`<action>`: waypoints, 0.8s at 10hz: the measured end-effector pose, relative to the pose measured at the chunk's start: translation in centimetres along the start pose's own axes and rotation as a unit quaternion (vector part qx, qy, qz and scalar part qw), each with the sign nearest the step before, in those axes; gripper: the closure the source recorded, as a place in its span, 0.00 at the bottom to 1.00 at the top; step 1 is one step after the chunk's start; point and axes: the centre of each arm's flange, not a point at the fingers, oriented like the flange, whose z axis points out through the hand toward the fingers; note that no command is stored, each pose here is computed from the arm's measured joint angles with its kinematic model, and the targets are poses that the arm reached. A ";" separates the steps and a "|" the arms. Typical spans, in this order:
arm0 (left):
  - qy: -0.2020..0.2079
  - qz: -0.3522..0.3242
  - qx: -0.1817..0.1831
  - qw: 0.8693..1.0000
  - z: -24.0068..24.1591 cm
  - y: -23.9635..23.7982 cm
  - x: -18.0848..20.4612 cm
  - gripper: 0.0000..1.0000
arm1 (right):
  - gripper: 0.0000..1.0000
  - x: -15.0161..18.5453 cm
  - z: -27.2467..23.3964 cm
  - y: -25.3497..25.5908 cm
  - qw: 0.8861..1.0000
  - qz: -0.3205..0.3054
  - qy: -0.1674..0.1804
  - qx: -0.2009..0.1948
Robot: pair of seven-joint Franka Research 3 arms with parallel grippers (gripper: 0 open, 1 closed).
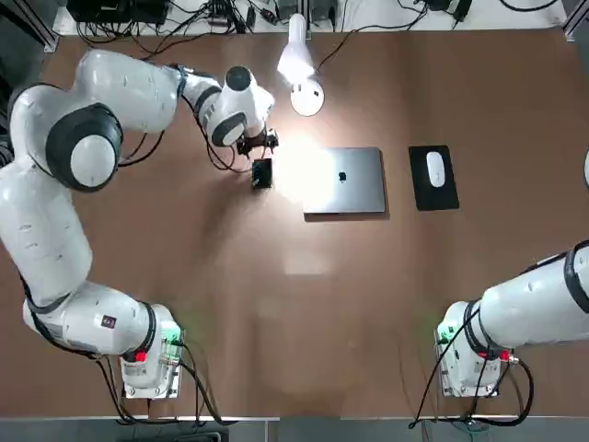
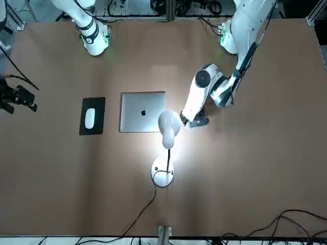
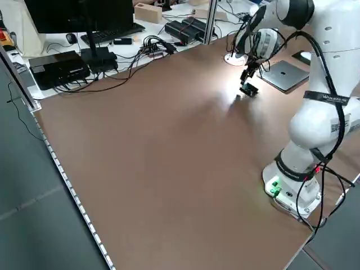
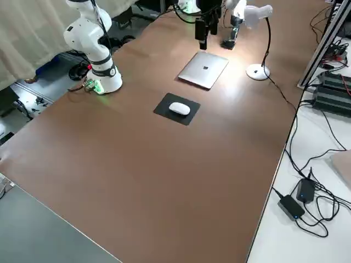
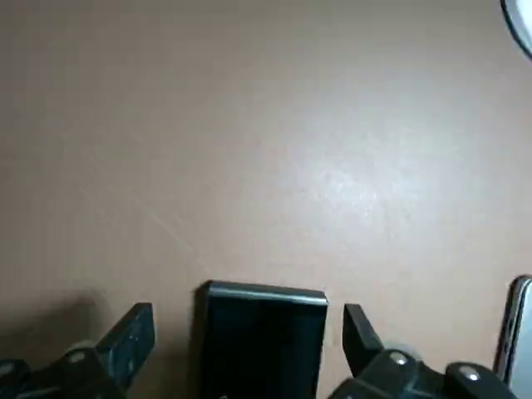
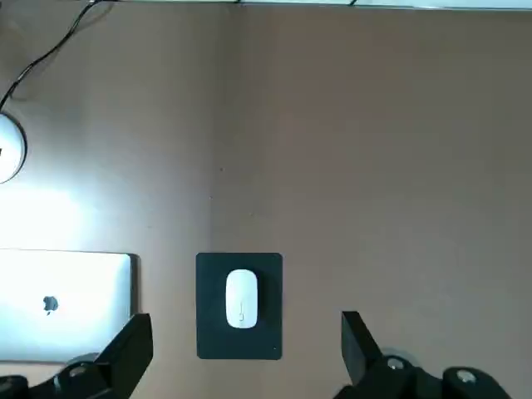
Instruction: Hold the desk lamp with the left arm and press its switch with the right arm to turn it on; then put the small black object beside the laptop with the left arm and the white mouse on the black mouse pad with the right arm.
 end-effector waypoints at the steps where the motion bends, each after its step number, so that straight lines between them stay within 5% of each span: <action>1: 0.012 -0.001 0.011 1.000 -2.0 -0.9 1.1 0.00 | 0.00 -0.1 -0.2 0.0 1.000 -0.001 0.001 -0.003; 5: 0.034 0.020 0.032 0.999 -5.4 -8.3 5.7 0.00 | 0.00 -0.4 -0.4 -0.5 1.000 -0.007 -0.008 -0.007; 8: 0.012 0.043 0.023 0.999 -9.1 -13.6 9.4 0.00 | 0.00 -0.4 -0.4 -0.3 1.000 -0.006 -0.008 -0.009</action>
